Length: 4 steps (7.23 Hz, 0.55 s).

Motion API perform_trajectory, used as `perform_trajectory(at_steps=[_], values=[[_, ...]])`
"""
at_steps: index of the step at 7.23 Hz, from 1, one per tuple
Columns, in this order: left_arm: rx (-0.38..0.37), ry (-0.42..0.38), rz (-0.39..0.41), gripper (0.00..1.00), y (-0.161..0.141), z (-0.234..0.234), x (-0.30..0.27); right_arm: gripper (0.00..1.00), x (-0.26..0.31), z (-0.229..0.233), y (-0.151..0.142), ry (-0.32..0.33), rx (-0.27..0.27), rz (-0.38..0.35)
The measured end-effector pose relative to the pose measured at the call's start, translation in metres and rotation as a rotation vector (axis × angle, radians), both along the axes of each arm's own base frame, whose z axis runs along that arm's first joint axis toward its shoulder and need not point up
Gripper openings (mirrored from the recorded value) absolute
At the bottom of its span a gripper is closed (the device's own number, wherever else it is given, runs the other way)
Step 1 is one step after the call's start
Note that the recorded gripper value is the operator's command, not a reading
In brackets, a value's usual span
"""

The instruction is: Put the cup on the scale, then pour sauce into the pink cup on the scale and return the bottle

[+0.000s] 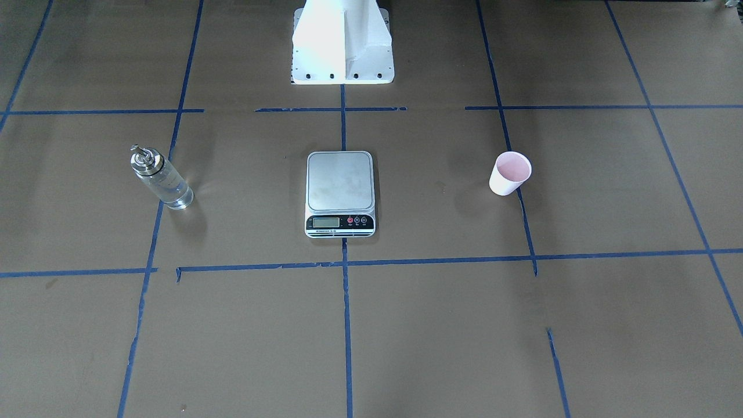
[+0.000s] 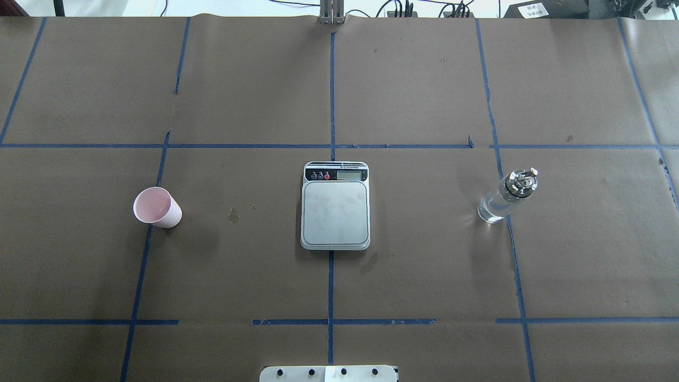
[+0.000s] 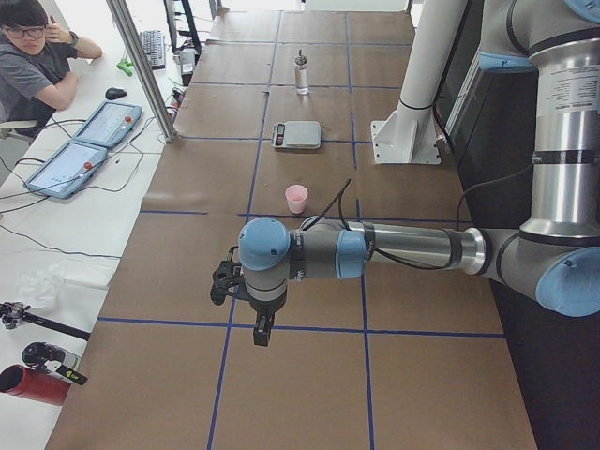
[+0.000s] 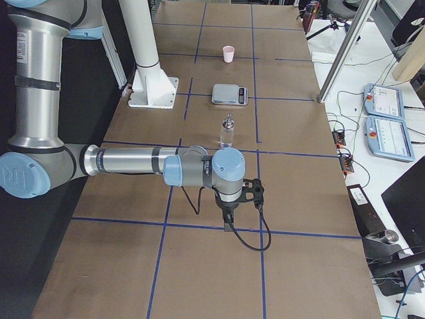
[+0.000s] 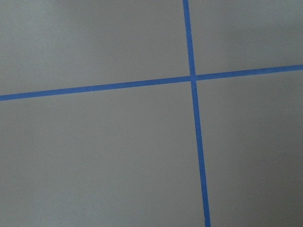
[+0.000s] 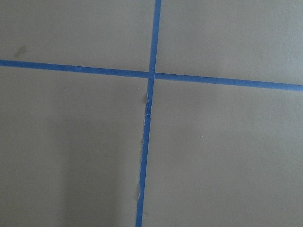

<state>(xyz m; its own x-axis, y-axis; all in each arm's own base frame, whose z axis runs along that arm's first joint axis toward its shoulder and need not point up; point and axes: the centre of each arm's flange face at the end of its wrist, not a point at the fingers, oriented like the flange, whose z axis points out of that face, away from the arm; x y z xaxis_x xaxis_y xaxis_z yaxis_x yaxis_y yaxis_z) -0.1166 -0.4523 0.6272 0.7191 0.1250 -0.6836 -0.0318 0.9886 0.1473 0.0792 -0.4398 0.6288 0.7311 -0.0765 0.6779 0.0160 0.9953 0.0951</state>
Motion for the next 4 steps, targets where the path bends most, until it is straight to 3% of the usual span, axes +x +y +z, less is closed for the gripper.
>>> perform_trajectory(at_steps=[2,4], values=[[0.069,-0.011,0.004,1.00,-0.003,-0.002,0.001,1.00,-0.001,-0.008,-0.005,-0.015,0.029,-0.002],[0.132,-0.009,0.007,1.00,-0.010,-0.013,0.002,1.00,-0.005,-0.020,-0.014,-0.019,0.127,-0.008]])
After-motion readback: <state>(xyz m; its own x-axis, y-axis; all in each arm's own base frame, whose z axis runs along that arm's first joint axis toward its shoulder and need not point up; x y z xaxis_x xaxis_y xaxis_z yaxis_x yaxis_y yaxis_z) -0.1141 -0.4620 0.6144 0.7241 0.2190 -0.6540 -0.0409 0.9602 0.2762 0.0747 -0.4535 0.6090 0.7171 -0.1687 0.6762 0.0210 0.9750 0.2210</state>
